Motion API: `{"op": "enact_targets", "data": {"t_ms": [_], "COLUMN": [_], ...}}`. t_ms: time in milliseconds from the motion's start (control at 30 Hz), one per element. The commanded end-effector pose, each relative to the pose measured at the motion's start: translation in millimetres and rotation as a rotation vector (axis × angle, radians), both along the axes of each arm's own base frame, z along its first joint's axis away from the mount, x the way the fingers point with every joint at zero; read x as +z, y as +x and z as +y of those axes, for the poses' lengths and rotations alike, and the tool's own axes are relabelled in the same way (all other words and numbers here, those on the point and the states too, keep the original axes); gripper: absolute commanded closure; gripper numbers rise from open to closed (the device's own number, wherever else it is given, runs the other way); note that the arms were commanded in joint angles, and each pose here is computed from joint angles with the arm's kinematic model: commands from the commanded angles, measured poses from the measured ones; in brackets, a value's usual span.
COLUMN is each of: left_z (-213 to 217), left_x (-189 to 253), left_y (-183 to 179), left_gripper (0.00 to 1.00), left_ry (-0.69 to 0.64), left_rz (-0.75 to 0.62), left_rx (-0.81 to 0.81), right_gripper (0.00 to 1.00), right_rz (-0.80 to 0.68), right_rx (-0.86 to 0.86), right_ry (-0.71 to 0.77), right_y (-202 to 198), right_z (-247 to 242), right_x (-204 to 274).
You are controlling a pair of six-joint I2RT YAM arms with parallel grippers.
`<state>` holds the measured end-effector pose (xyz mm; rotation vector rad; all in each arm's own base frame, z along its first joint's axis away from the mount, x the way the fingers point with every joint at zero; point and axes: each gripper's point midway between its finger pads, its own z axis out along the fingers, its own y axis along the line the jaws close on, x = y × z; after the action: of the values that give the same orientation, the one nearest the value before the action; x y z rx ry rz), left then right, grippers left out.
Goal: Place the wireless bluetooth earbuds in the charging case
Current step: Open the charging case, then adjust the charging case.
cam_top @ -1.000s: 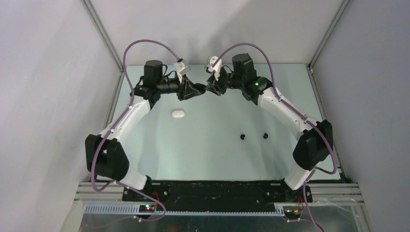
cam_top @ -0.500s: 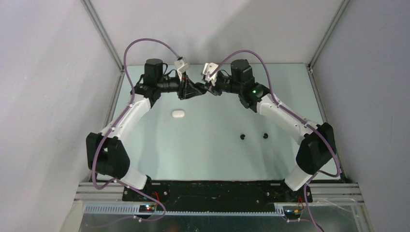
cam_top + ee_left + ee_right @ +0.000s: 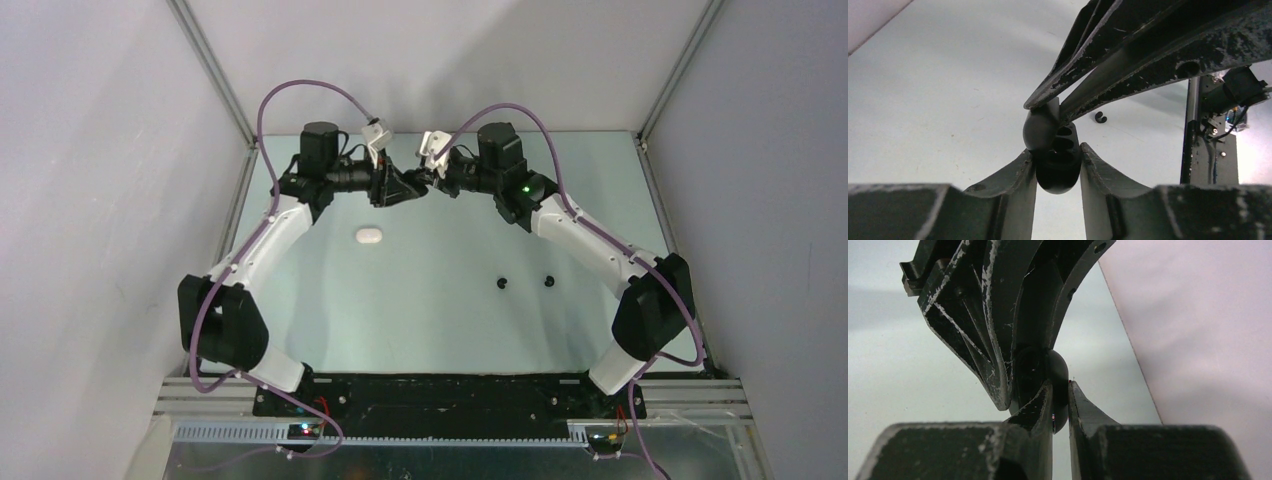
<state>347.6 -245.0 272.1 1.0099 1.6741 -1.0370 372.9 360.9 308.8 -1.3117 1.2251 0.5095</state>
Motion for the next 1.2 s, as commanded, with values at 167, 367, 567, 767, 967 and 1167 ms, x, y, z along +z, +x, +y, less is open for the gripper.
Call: {"op": "enact_targets", "data": {"t_ms": [167, 367, 567, 767, 967, 1167], "left_z": [9.2, 16.4, 20.6, 23.6, 24.5, 18.9], "left_x": [29.1, 38.6, 57.3, 51.3, 43.6, 48.4], "left_y": [9.6, 5.5, 2.3, 3.3, 10.9, 9.2], "left_gripper": [0.34, 0.32, 0.34, 0.43, 0.46, 0.60], "left_ry": [0.008, 0.018, 0.025, 0.069, 0.107, 0.089], "left_rz": [-0.017, -0.083, -0.192, -0.242, -0.266, -0.275], "left_rx": [0.164, 0.180, 0.161, 0.142, 0.133, 0.092], "right_gripper": [1.00, 1.00, 1.00, 1.00, 1.00, 1.00], "right_rz": [-0.102, -0.129, -0.136, -0.140, -0.145, -0.136], "right_rx": [-0.006, -0.006, 0.029, 0.047, 0.070, 0.099], "right_ry": [0.021, 0.011, -0.025, -0.035, -0.025, -0.027], "right_y": [5.2, 3.4, -2.2, -6.6, -13.0, -20.1], "right_z": [2.0, 3.4, 6.9, 10.0, 13.4, 17.1], "right_x": [25.3, 28.8, 22.1, 21.5, 28.4, 29.5]}}
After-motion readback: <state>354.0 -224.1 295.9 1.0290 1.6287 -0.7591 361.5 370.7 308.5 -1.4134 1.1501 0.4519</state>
